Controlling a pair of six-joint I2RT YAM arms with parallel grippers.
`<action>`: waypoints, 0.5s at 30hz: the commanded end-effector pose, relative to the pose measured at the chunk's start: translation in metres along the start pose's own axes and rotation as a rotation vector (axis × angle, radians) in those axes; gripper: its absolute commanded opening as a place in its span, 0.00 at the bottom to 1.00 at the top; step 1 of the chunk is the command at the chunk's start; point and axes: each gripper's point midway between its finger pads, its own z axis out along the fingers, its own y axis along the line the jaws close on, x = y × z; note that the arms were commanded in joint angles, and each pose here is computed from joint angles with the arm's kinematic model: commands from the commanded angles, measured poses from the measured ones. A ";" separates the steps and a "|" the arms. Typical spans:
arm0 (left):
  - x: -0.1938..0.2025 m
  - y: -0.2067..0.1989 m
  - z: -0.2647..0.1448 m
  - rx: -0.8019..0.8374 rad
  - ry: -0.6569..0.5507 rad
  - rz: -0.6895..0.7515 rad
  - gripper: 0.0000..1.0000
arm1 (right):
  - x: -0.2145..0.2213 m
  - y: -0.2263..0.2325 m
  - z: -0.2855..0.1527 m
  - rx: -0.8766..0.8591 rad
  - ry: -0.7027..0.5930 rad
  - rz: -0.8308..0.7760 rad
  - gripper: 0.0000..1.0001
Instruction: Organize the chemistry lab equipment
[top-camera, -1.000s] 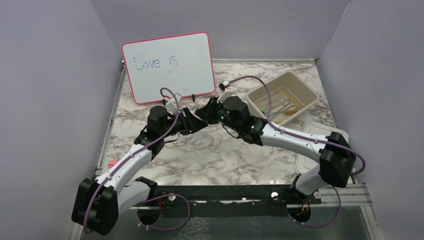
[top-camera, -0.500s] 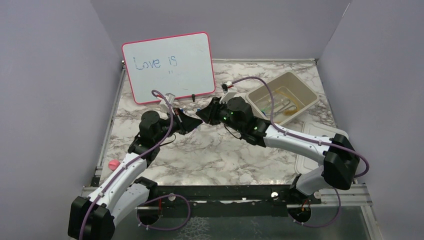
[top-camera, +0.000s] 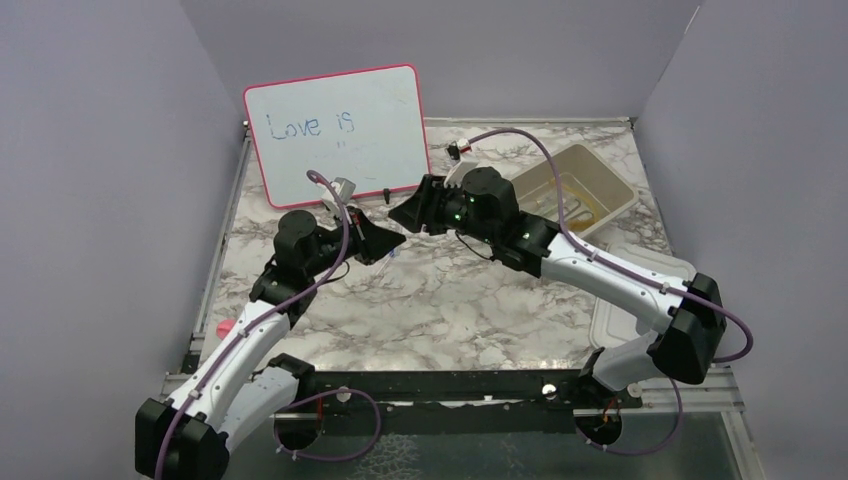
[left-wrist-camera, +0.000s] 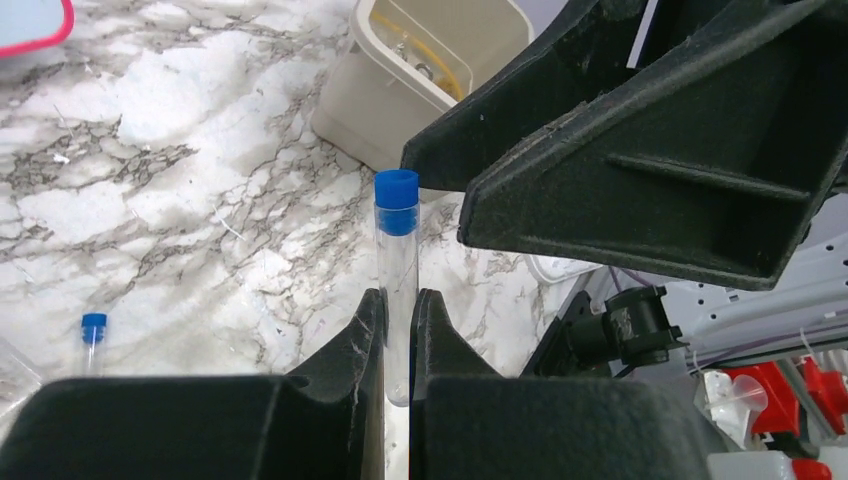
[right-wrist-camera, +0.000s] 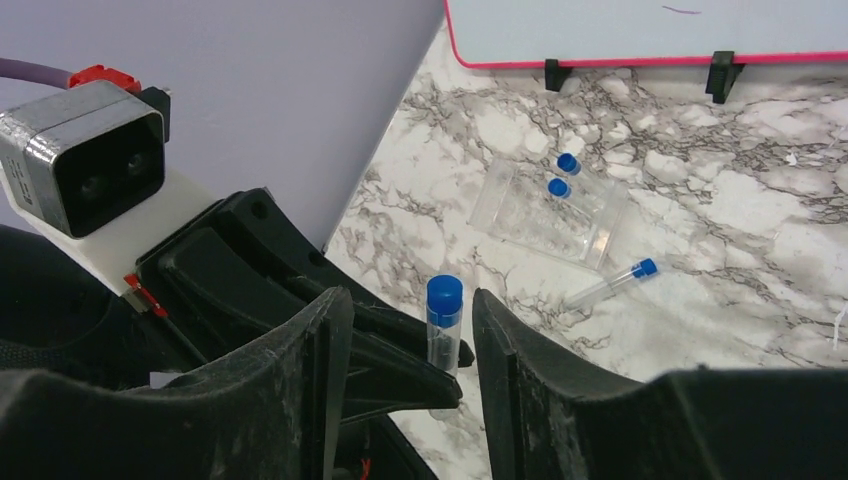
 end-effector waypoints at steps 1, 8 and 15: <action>-0.011 -0.016 -0.005 0.045 0.008 0.099 0.00 | 0.015 0.000 -0.003 0.014 0.110 -0.003 0.50; -0.011 -0.016 -0.008 0.037 0.019 0.141 0.00 | 0.002 0.002 -0.009 0.002 0.078 0.008 0.44; -0.012 -0.018 -0.010 0.042 0.015 0.161 0.00 | 0.005 -0.006 -0.004 0.019 0.102 0.029 0.42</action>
